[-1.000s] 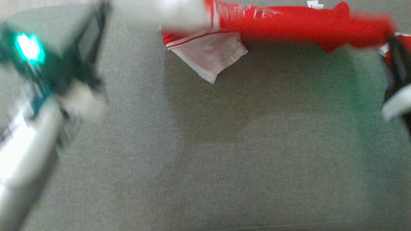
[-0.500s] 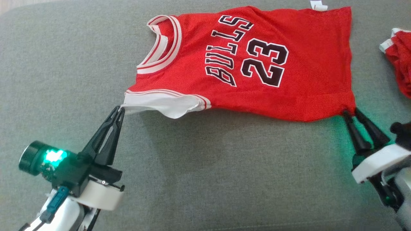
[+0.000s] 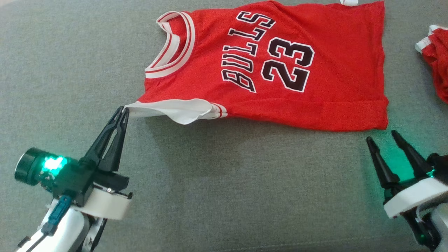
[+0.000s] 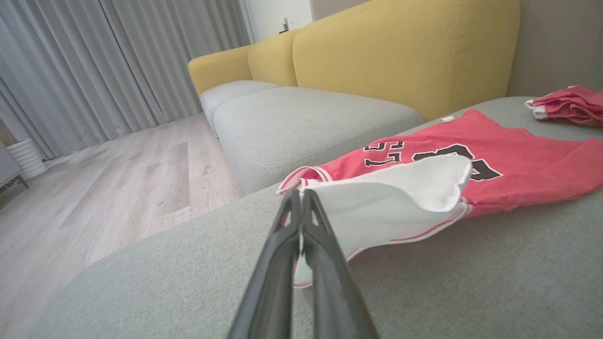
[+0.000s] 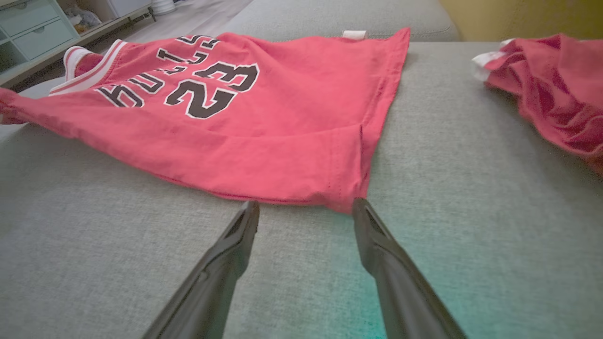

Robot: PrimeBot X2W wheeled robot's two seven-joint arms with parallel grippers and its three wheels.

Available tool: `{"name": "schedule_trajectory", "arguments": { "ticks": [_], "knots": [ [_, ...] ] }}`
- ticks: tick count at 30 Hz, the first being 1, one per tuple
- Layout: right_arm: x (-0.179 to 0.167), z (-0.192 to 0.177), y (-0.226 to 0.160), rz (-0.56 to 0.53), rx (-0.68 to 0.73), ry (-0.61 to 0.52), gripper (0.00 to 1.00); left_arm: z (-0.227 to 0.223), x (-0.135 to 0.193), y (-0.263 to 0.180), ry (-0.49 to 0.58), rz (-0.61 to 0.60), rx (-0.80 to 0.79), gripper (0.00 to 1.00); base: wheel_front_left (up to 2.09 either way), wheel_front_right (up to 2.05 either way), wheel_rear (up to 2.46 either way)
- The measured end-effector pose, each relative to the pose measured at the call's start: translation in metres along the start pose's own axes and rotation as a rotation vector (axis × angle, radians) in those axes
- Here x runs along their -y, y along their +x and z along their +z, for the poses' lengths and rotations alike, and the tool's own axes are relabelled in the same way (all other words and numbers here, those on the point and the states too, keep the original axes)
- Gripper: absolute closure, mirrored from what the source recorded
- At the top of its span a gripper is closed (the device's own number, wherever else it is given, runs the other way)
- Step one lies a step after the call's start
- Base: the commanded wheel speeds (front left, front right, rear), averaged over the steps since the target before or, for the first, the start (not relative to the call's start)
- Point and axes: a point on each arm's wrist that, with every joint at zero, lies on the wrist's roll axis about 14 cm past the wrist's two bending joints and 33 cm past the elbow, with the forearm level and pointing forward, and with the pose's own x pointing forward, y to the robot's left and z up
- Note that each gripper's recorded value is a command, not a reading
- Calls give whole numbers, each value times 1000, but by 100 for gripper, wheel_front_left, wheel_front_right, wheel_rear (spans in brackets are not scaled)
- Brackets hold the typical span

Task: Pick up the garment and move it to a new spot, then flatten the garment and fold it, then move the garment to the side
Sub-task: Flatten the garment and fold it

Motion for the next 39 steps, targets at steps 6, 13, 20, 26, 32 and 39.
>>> {"name": "schedule_trajectory", "arguments": {
  "ticks": [6,13,20,26,32,39],
  "knots": [
    [14,-1,2,-52,1,-21,0,-1,-1,1,-2,1,-5,100,0,0,0],
    [20,-1,17,-72,-14,-35,14,-3,-2,-2,-1,7,-17,100,0,0,0],
    [13,-10,25,-44,-53,-43,100,-5,-5,-5,1,16,-26,100,0,0,0],
    [18,2,24,-57,-20,-62,100,1,-6,-8,9,21,-14,100,0,0,0],
    [24,59,10,-84,156,-136,100,35,-11,-16,57,25,84,100,0,0,0],
    [34,177,-53,-158,487,-257,100,148,-25,-29,222,5,364,100,0,0,0]
  ]
}}
